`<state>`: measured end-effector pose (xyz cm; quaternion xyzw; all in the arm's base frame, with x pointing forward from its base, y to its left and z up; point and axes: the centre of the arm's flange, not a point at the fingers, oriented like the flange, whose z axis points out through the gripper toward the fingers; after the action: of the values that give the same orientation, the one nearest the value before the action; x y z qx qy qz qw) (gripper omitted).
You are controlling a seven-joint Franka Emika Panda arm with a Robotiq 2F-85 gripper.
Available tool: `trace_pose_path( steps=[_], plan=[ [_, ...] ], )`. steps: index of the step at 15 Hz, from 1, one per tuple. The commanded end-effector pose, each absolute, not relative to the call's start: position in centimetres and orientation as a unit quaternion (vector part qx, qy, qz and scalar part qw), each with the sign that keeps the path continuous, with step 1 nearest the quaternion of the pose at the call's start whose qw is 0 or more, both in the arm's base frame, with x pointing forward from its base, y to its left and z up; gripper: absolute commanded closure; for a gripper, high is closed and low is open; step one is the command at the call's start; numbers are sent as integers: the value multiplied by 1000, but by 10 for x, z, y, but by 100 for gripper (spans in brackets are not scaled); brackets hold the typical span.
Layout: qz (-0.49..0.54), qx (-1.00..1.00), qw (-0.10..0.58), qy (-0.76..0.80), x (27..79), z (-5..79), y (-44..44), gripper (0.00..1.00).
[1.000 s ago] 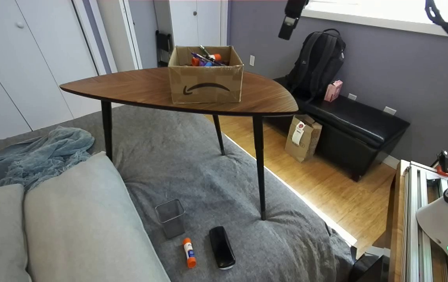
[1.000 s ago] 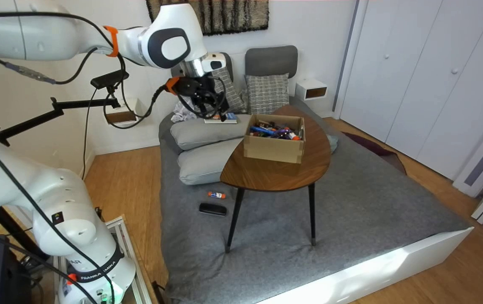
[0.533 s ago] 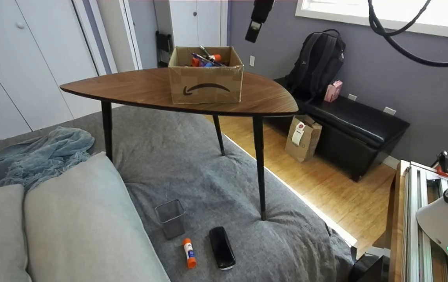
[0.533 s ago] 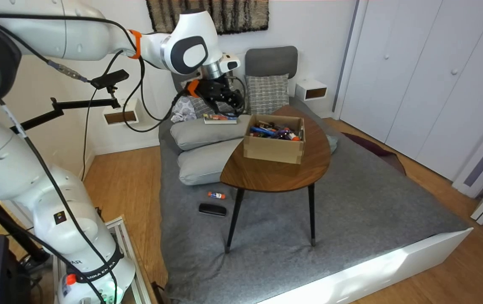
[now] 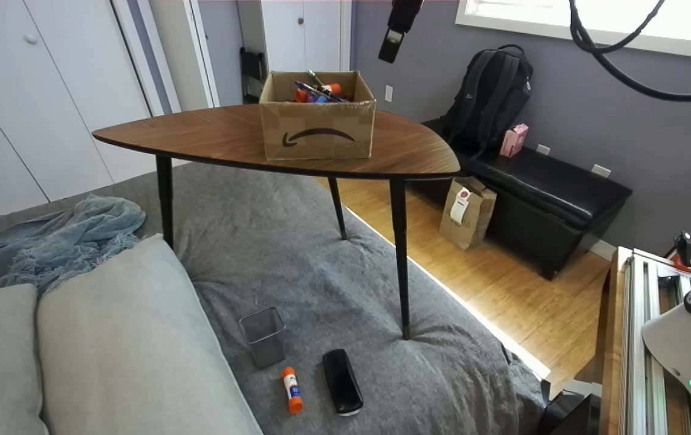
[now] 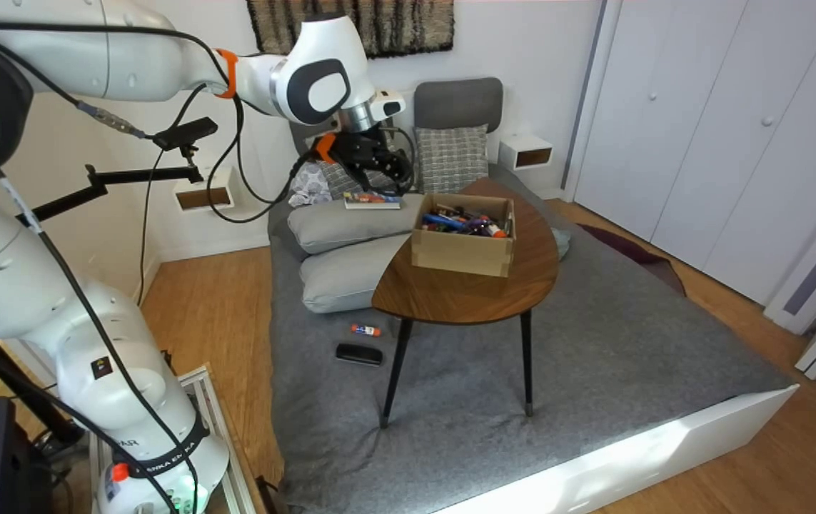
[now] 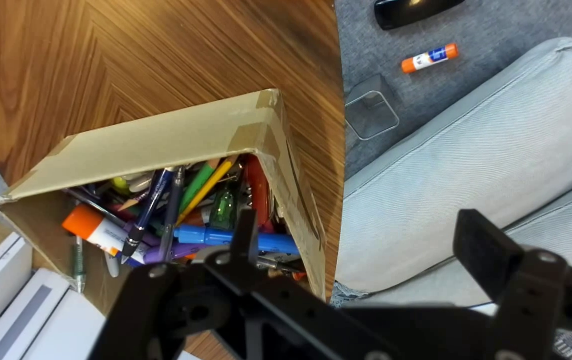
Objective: Put the box on the edge of the table, then remove the green object from the box
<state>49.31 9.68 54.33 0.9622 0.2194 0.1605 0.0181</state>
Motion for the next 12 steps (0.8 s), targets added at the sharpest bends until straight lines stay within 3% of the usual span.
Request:
trace_pose_path(
  steps=[1,12],
  plan=[
    [192,948,8,252,510,532,85,0],
    [234,907,-101,337,554,482,73,0]
  ],
)
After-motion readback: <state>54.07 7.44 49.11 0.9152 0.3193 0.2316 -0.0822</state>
